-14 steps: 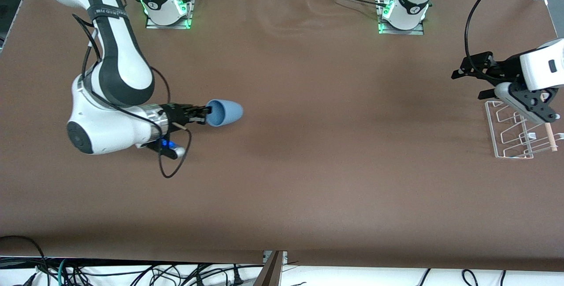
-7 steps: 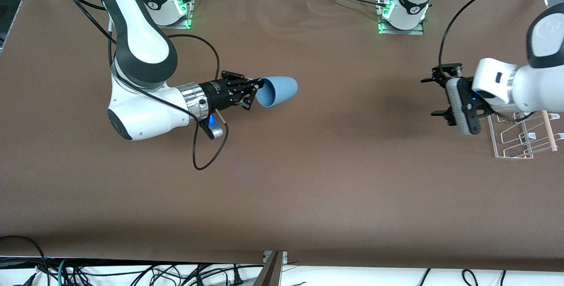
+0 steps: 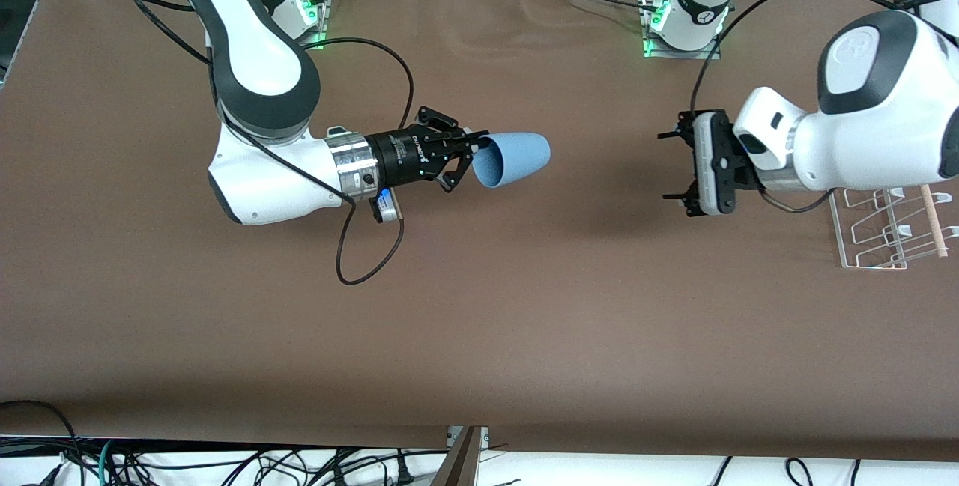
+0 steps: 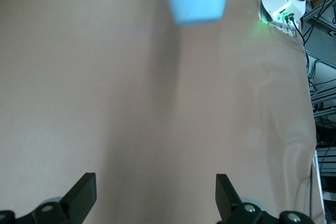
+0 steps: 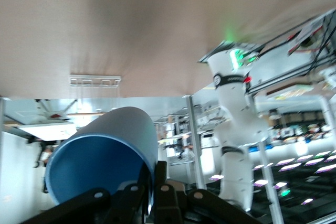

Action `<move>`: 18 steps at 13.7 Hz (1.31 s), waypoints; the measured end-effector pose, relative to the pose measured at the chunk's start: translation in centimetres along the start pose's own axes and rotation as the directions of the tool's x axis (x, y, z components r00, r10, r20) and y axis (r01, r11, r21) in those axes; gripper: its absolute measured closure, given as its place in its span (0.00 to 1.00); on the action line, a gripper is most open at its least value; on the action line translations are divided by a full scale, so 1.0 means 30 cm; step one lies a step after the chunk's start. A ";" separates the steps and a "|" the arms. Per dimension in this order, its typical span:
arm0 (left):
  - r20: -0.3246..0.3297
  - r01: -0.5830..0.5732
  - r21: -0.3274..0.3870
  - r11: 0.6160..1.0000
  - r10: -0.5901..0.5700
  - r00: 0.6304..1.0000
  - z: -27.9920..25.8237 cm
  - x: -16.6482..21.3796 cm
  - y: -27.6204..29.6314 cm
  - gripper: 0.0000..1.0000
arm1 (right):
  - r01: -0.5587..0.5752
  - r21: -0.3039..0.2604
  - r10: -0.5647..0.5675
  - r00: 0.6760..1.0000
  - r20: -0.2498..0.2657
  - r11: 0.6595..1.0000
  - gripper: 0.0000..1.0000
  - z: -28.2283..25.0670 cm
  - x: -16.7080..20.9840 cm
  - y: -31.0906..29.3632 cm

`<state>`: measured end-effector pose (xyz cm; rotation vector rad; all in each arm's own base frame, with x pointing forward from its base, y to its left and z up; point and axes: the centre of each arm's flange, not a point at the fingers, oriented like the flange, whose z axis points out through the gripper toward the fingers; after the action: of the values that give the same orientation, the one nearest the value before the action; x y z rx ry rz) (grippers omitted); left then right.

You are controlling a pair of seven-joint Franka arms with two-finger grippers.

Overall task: Transfer cup to left arm and place on rack
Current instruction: 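Close the left gripper on the cup base beside the right gripper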

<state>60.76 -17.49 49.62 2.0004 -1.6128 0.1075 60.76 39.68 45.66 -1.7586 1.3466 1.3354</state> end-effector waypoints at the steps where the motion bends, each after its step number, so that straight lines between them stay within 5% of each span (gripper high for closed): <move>1: -0.005 -0.015 0.002 1.000 0.015 1.000 0.027 0.032 0.010 0.00 | -0.020 0.013 0.020 1.000 0.009 1.000 0.96 0.007 -0.007 -0.003; 9: -0.058 0.006 0.065 0.998 -0.002 0.998 0.199 0.283 0.093 0.00 | -0.056 0.043 0.055 0.998 0.015 0.998 0.96 0.038 -0.036 -0.009; 18: -0.082 0.187 0.061 0.980 -0.182 0.980 0.281 0.404 0.162 0.00 | -0.061 0.051 0.060 0.998 0.015 0.997 0.96 0.059 -0.064 -0.006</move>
<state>57.24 -32.63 49.18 2.1611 -1.3863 0.1678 60.26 41.99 46.77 -1.6846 1.4246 1.3302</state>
